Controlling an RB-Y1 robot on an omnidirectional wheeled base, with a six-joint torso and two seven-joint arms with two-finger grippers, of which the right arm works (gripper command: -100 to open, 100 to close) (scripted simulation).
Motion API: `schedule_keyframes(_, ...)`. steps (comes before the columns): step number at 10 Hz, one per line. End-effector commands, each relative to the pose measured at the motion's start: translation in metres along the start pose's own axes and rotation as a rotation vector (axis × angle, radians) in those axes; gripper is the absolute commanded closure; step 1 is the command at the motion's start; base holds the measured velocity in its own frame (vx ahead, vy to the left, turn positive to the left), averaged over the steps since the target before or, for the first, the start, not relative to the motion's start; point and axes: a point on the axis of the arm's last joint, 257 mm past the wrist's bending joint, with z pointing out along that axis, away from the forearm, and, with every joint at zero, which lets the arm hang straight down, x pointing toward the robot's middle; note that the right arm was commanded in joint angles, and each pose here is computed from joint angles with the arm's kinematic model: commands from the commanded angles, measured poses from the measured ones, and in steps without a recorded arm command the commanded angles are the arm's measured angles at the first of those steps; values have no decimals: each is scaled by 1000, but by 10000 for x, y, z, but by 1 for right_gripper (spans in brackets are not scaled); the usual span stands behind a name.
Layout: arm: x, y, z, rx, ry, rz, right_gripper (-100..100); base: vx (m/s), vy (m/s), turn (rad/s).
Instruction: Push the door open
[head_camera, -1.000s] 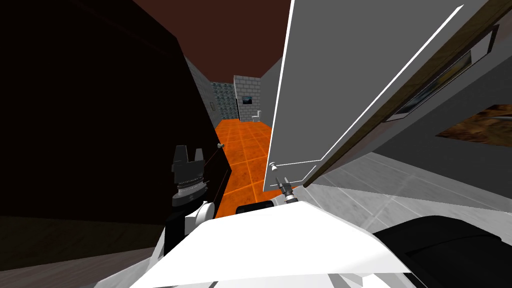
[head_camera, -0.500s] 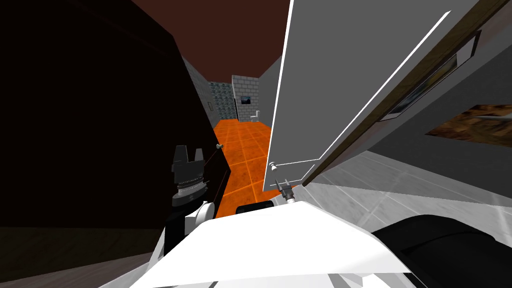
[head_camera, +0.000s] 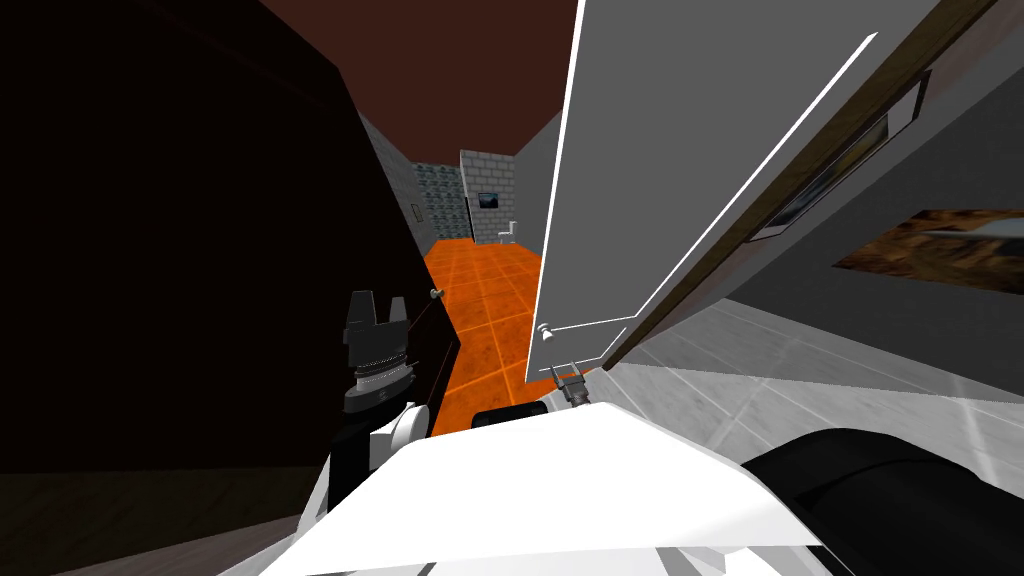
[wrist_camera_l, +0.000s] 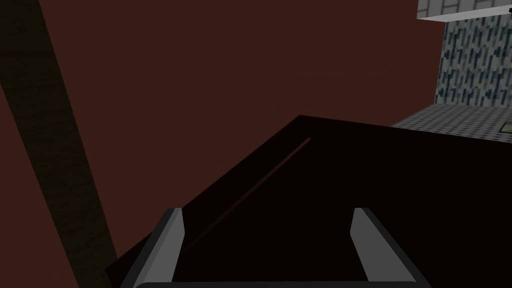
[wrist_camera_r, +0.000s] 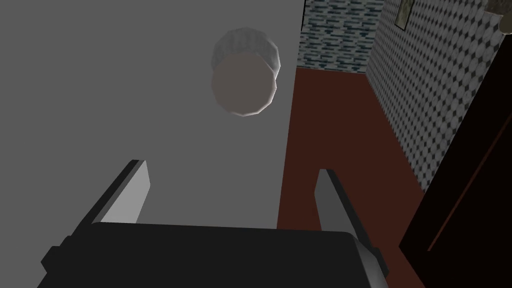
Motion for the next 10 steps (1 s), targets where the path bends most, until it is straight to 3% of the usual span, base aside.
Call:
schedule_keyframes(1, -2, -63, 34, -3, 3, -15, -100, 93, 22, 22)
schedule_keyframes(7, -10, -79, 182, 14, 0, -5, -100, 208, 10, 21)
schedule_keyframes(8, -13, -84, 160, 10, 1, -10, -100, 102, 1, 9)
schedule_keyframes(9, -13, -84, 160, 10, 1, -10, 100, -12, 1, -2)
schedule_keyframes(10, -13, -84, 160, 10, 1, -10, 100, -36, 1, 7)
